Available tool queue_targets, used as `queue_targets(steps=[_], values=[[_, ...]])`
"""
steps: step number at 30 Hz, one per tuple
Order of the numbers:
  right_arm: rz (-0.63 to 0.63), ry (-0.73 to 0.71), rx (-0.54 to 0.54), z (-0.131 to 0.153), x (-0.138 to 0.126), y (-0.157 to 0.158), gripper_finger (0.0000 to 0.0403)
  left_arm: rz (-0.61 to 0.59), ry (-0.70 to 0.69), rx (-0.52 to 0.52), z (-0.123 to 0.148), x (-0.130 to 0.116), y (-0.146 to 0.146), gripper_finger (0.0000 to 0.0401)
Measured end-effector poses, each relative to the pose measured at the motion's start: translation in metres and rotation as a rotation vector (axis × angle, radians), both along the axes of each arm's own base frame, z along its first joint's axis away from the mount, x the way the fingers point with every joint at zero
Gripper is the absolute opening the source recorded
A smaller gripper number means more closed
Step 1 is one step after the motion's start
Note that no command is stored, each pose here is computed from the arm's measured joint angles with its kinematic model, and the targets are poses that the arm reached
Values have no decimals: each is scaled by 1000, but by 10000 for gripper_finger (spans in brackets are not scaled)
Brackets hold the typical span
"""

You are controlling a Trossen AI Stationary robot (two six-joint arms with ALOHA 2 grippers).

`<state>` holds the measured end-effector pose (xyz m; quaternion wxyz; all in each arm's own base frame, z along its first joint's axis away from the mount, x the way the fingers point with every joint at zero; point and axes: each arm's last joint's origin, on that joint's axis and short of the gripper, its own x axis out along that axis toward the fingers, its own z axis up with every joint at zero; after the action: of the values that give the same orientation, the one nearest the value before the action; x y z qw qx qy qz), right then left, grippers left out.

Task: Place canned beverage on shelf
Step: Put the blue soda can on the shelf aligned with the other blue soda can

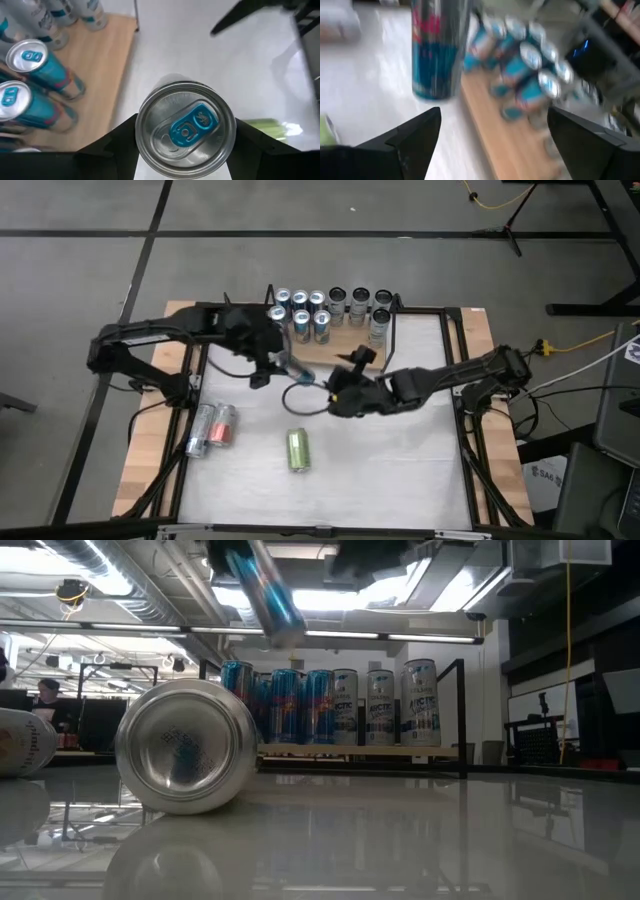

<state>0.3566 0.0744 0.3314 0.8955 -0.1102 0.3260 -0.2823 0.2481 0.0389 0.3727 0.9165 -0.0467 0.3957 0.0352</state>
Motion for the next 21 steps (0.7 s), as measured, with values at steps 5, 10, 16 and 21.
queue_targets(steps=[5,10,16,21], values=[[-40,131,50,-3,-12,-21,356,-2,106,51,-26,23,27,214],[-18,264,68,-9,-17,-35,356,5,210,66,-55,41,55,214],[-10,378,123,-10,-27,-53,356,-5,266,95,-69,60,81,214],[-13,401,123,-1,-37,-64,356,-7,324,194,-60,70,96,214]])
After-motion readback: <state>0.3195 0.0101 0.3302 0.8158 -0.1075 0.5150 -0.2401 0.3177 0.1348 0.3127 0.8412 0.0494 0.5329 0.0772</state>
